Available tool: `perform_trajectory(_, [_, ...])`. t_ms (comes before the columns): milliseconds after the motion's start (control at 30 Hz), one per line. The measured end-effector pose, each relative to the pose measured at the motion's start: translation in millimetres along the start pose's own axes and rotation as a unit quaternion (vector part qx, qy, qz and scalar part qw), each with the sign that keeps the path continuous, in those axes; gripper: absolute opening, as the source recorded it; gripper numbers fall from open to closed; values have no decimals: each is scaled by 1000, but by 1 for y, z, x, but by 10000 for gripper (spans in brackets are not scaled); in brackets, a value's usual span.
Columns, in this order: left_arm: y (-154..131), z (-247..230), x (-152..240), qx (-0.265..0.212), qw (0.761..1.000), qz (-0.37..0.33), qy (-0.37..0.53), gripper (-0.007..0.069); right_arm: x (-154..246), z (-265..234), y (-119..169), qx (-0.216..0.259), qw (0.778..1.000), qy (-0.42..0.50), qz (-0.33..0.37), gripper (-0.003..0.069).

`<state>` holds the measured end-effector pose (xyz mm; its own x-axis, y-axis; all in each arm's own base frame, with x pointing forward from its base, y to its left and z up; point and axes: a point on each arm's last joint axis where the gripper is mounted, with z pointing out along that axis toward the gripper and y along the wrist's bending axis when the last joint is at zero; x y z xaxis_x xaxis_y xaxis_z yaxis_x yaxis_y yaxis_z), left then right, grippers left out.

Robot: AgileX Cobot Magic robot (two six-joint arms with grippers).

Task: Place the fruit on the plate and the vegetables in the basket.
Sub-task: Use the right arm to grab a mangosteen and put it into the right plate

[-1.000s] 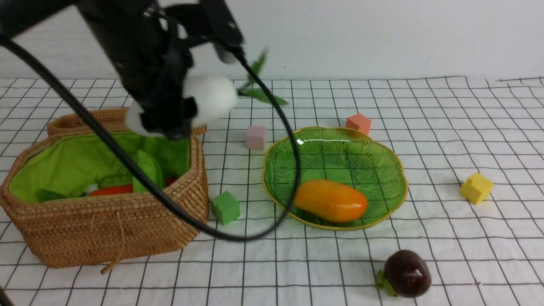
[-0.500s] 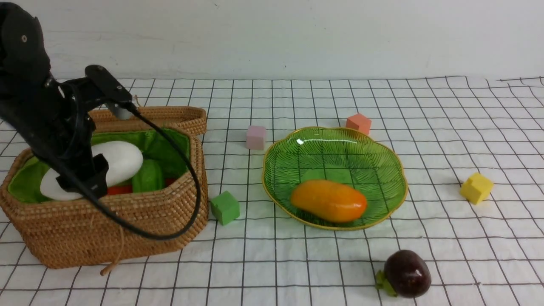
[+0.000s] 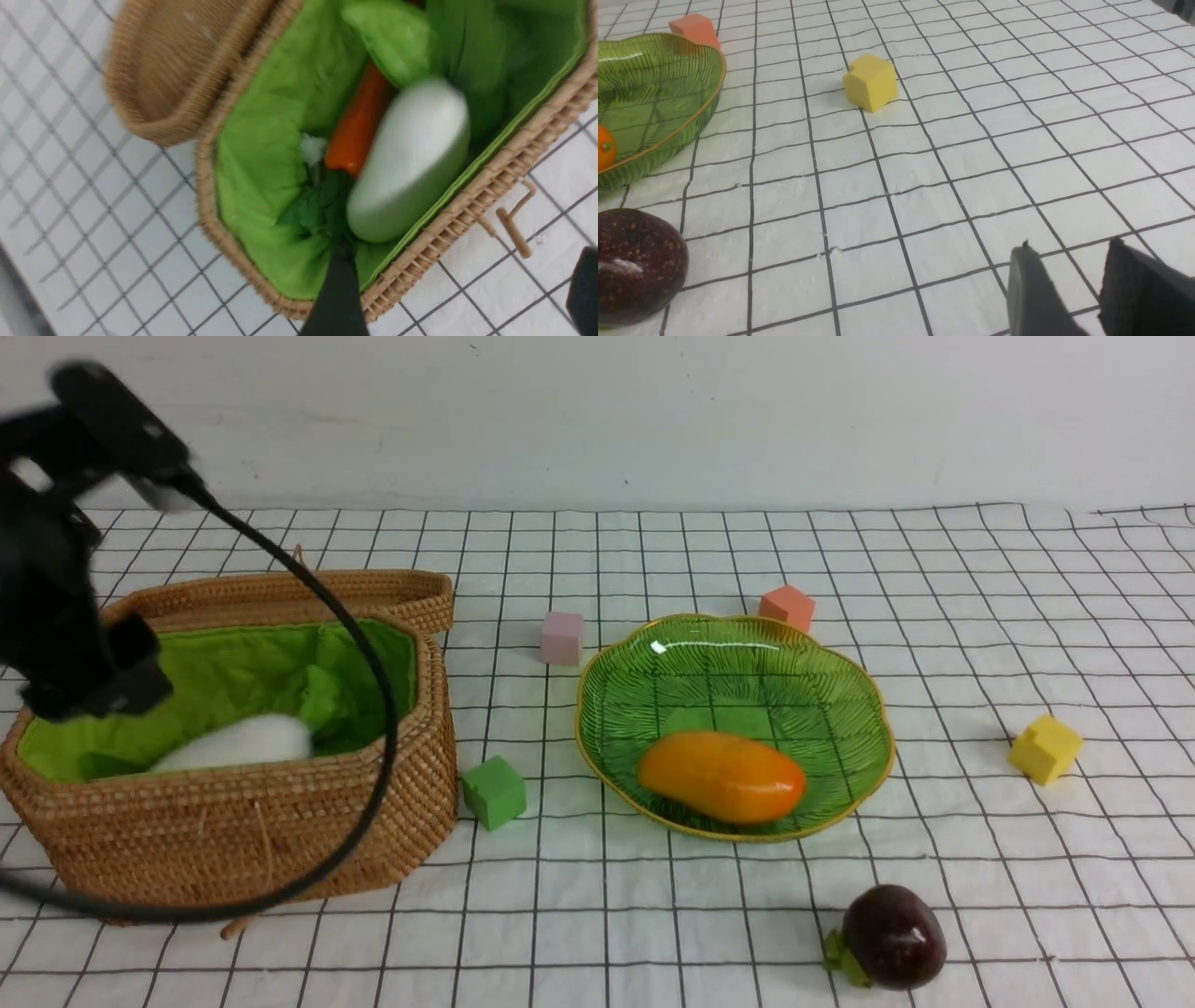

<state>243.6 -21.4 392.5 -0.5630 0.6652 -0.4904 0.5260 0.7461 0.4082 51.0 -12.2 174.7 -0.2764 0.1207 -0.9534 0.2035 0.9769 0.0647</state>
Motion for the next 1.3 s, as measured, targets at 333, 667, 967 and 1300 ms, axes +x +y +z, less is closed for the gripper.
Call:
perform_trajectory(333, [-82,-144,78,49,943,-249,-214,247,0,0,0,0,1000,0,2,244])
perform_trajectory(667, [-152,-95,172,31,834,-381,-398,-13,0,0,0,0,1000,0,2,244])
perform_trajectory(967, [-156,-58,182,23,802,-420,-424,-13,0,0,0,0,1000,-1,2,244])
perform_trajectory(1300, [-155,-53,185,-3,826,-399,-398,-13,0,0,0,0,1000,-1,2,244])
